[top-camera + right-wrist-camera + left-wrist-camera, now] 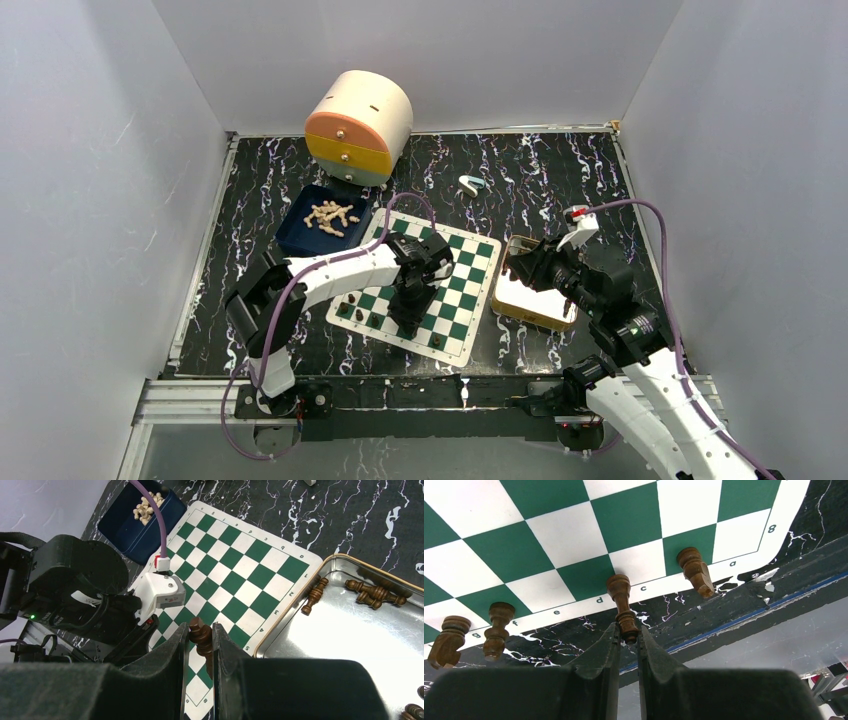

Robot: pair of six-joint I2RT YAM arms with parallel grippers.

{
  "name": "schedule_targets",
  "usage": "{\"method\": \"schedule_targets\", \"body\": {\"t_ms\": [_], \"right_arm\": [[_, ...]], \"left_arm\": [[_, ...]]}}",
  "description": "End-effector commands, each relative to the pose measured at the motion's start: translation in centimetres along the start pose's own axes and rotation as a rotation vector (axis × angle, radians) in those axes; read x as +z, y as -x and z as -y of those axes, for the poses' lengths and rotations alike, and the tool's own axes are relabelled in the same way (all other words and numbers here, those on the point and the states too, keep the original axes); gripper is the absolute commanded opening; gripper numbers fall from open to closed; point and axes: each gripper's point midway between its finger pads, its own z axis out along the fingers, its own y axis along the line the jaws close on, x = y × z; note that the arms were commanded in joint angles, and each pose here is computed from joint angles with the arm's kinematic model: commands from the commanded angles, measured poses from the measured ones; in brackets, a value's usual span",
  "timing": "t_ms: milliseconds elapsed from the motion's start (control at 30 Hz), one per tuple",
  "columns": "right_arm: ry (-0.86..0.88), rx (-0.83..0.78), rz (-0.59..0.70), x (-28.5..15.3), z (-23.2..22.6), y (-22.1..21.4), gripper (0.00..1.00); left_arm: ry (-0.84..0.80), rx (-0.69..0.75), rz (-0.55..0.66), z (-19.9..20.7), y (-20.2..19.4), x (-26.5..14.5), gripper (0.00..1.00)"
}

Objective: Set up the chess pieces on the board
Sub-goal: Place the chess piece on the chessboard.

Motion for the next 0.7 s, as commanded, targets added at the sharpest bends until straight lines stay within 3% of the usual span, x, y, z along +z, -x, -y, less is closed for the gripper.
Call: {"method": "schedule_targets", "body": {"t_ms": [0,300,667], "right_arm": [[0.02,-0.019,0.067,-0.3,-0.6,1.6,0.16],[0.027,-0.032,0.059,-0.2,-0.8,1.6,0.17],[0.03,-0.03,0.084,-0.8,-1.0,2.1,0.17]], "left_arm": [[0.006,0.011,-0.01,0.3,-0.2,-0.3,0.08],[0.022,0.013,0.012,0.5,0.4,-0.5,0.25],[0.051,0.038,0.082,0.6,1.8,-1.8,0.32]]}}
